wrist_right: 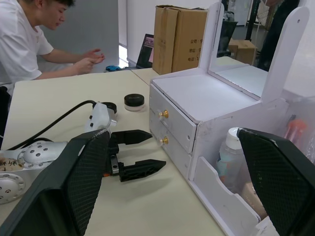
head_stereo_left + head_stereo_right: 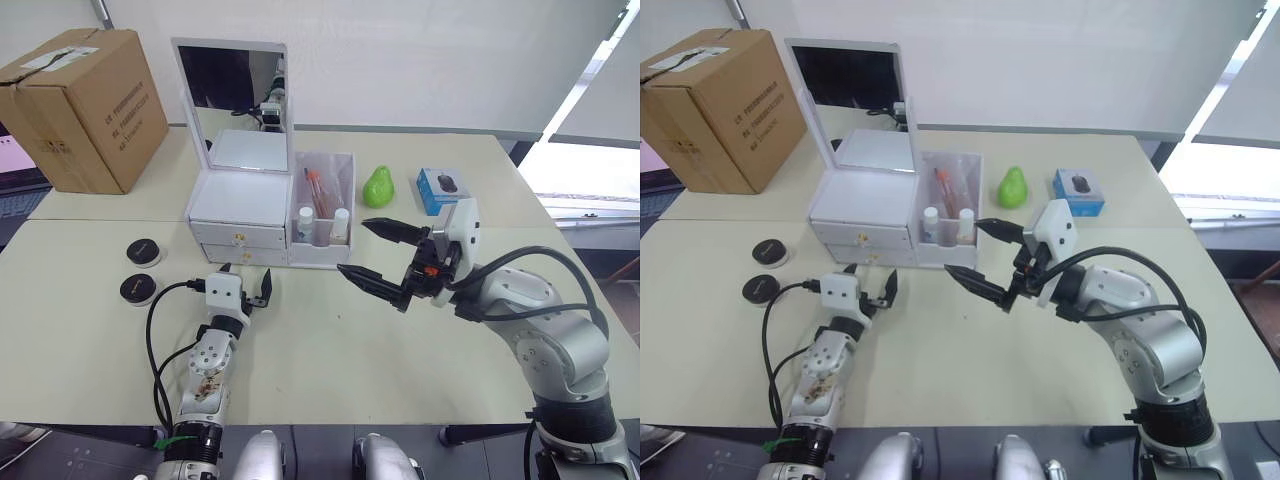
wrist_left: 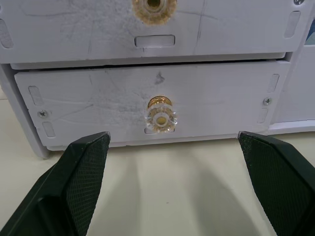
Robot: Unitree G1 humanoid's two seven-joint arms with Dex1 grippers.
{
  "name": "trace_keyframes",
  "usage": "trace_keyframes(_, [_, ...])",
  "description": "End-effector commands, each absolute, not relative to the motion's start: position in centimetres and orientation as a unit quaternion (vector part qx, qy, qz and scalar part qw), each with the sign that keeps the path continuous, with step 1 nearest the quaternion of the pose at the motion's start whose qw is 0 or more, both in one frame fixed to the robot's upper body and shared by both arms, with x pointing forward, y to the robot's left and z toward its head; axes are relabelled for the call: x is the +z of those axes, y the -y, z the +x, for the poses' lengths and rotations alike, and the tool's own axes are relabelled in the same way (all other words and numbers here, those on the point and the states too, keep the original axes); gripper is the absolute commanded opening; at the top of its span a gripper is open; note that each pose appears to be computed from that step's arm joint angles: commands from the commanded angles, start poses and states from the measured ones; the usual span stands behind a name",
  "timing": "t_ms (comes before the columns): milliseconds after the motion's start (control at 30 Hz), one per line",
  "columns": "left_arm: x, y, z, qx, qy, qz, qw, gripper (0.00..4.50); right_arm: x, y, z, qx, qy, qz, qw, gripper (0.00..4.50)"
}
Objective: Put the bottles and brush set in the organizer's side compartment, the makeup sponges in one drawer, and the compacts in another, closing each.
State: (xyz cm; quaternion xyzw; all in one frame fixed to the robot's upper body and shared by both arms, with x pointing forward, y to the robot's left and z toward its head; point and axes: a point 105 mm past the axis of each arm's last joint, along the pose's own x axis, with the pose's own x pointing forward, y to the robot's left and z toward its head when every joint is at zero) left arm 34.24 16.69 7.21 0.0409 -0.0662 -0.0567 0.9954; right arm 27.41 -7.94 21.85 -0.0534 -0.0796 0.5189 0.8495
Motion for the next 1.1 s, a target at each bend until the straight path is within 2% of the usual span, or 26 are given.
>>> trace_keyframes(33, [8.71, -16.42, 34.72, -0.055, 0.100, 0.045, 0.992, 4.47, 22.46, 7.60, 26.76, 0.524, 0.094, -0.060, 0.844, 4.50])
trace_keyframes(300, [8.65, -16.29, 35.13, -0.053, 0.100, 0.043, 0.993, 4.47, 22.13, 7.70, 26.65, 0.520, 0.086, -0.063, 0.848, 4.50])
trace_keyframes(433, [8.40, -16.17, 35.25, -0.053, 0.094, 0.043, 0.993, 3.66, 22.26, 7.76, 26.61, 0.517, 0.087, -0.062, 0.849, 4.50])
trace_keyframes(733, [8.43, -16.37, 35.27, -0.047, 0.098, 0.045, 0.993, 0.71, 22.24, 7.81, 26.63, 0.511, 0.086, -0.058, 0.853, 4.50])
trace_keyframes(767, [8.43, -16.39, 35.28, -0.046, 0.098, 0.045, 0.993, 0.56, 22.24, 7.82, 26.64, 0.510, 0.085, -0.059, 0.854, 4.50])
trace_keyframes(1100, [8.20, -16.28, 34.59, -0.062, 0.094, 0.046, 0.992, 0.57, 22.12, 7.88, 26.69, 0.508, 0.082, -0.060, 0.856, 4.50])
